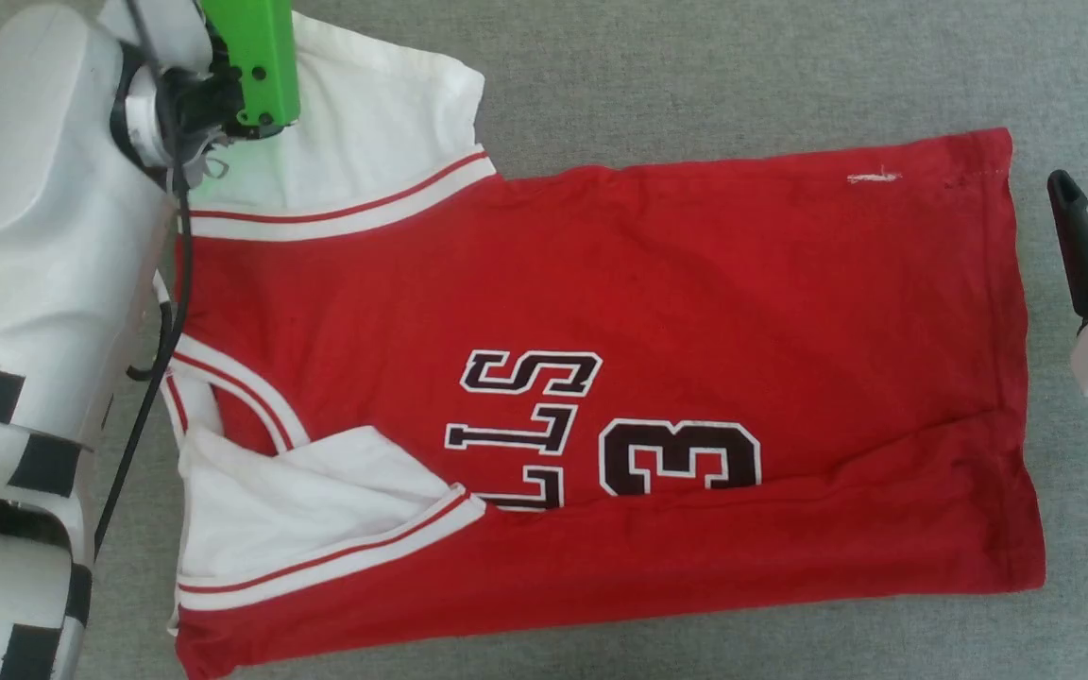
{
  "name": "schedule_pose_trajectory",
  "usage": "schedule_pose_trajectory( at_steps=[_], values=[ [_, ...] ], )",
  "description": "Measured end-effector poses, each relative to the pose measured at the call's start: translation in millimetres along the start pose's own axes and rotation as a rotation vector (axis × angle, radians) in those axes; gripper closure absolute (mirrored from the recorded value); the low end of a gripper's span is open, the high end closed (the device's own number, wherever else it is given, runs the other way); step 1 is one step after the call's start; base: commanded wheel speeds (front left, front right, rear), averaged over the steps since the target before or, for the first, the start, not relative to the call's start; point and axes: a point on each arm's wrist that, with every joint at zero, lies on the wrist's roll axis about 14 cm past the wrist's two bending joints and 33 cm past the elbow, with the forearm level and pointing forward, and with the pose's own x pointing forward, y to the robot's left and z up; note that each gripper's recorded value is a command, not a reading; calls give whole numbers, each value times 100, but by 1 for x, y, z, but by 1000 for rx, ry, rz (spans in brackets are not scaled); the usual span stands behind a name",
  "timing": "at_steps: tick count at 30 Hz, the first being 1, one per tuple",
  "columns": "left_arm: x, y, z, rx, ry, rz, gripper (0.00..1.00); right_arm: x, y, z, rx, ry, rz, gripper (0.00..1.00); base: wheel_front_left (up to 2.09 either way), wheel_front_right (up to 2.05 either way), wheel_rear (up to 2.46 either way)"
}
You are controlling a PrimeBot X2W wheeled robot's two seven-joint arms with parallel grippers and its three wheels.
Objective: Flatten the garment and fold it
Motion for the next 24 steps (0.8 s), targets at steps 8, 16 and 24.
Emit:
schedule_pose_trajectory(
  at_steps=[8,16,24],
  values=[
    [-26,-9,16,-78,-136,-103,100,2,12,21,-109,41,40,0,0,0,0],
    [-46,1,23,-70,-201,-103,100,19,27,5,-227,280,71,0,0,0,0],
    [-44,7,23,-64,-235,-117,100,40,38,-29,-290,461,88,0,0,0,0]
  ],
)
